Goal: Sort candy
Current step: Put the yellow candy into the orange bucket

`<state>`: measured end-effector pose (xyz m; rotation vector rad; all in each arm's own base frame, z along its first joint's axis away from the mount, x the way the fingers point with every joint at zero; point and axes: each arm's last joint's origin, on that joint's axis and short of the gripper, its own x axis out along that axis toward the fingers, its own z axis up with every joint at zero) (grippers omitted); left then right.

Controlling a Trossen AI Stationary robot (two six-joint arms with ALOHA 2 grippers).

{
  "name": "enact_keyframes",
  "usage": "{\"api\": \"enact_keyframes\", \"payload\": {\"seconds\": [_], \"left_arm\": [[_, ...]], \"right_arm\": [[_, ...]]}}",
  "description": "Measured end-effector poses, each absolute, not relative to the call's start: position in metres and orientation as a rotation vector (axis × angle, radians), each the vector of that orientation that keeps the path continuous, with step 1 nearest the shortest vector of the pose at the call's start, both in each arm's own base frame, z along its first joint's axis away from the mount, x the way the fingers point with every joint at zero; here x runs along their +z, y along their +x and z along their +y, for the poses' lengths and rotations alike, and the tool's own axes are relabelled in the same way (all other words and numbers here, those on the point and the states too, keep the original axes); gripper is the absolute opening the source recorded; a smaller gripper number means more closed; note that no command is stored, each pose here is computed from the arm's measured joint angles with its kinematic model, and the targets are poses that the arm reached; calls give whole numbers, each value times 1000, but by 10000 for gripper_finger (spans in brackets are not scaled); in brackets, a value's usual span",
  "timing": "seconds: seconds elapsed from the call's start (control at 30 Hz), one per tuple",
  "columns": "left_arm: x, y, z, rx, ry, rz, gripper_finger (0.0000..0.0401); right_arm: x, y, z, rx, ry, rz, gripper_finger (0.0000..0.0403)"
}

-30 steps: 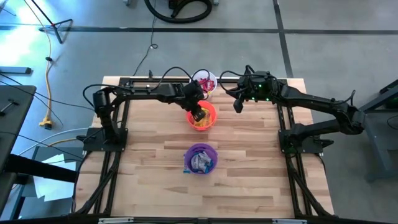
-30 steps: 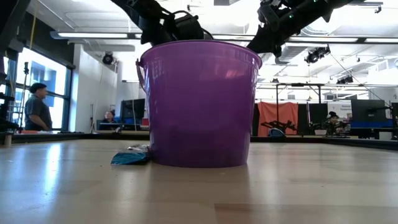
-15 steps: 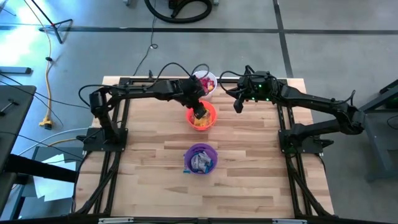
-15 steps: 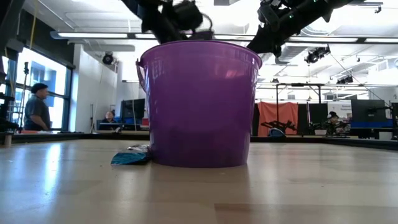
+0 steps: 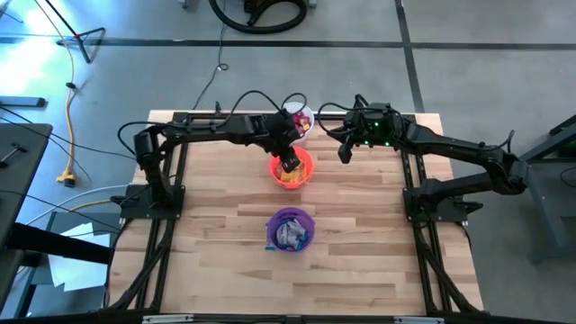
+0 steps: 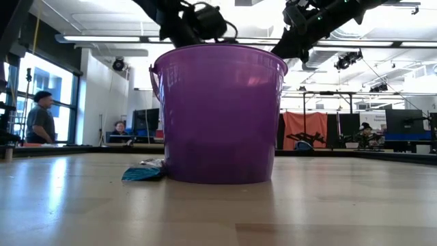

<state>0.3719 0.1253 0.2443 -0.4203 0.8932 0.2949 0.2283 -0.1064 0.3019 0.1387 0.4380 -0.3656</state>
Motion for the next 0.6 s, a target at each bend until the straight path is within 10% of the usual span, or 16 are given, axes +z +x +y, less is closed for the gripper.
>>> {"api": "enact_keyframes", "payload": {"seconds": [0.6], "left_arm": [[220, 379, 122, 282, -406, 981, 30]], "right_arm": [[302, 228, -106, -365, 136, 440, 0]]}}
